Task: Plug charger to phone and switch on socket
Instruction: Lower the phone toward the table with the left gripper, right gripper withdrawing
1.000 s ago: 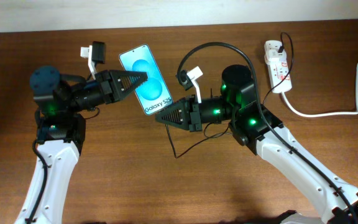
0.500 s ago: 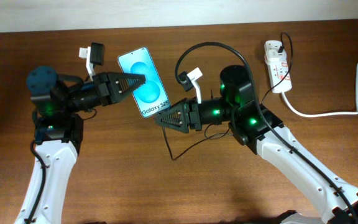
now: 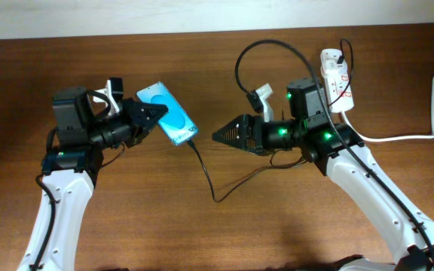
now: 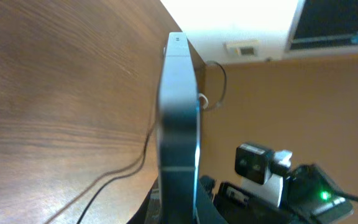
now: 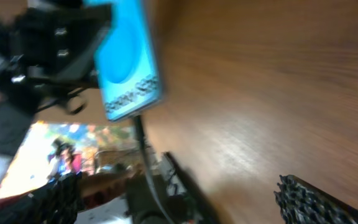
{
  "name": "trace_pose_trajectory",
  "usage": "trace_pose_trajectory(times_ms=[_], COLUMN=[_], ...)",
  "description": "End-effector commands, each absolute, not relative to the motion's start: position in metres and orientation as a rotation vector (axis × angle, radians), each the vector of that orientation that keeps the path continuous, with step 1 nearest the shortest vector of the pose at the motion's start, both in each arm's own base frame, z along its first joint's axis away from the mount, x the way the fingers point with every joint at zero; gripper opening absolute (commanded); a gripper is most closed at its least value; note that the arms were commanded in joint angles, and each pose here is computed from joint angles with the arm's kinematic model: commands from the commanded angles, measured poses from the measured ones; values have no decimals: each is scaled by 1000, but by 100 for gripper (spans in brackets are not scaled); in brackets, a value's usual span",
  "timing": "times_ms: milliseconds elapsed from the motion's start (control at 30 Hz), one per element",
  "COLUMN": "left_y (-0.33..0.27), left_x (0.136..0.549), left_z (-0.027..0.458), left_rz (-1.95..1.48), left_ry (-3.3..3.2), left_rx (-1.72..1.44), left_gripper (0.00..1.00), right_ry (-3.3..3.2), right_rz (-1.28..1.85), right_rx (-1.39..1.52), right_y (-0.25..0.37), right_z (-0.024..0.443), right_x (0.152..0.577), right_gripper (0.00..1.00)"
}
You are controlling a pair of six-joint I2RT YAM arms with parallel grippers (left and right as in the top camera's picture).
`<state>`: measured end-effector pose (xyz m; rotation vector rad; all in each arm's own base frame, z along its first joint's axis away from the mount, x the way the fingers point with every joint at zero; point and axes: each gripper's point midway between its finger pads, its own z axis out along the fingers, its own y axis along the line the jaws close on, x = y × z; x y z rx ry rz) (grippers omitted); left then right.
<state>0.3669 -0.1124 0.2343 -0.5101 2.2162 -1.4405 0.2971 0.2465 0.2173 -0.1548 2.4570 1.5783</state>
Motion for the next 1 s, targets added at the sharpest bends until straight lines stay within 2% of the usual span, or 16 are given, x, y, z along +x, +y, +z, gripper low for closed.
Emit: trace_pose_trajectory(times_ms=[0,133,233,367,433,567,667,833,967], left_y=[-103,-102,-103,-97,-93,-137,-163,-177,-174], left_x=[376,391,408,431,442,457,461,454,442], left_z=[231,180,149,147,146,126,111,79,56], left_rz=[-1385,-1401,-1395,-1297,-1264,-1419,-1545,-1688,-1592], left_ry=[2201,2298,2324,2250,2215,2202,2223,2257,2325], left_rx=[-602,-735,-700,-508,-490,-260,-113,-19,51], left_gripper=[0,0,0,0,0,0,0,0,1], right_ry=[2564,2672,2674,2795,2797,2812,2772,2726,2749], right_rz=[1260,933,693,662,666,671,677,690,661], right_rx=[-22,119,199,233,232,234,207,182,190], right_y=[221,187,162,163,164,163,159,151,145], right_z=[184,152,136,95,95,97,121,158,159], right_x=[312,317,332,330,330,325,316,290,280], right_gripper=[98,98,98,98,98,98,98,98,98])
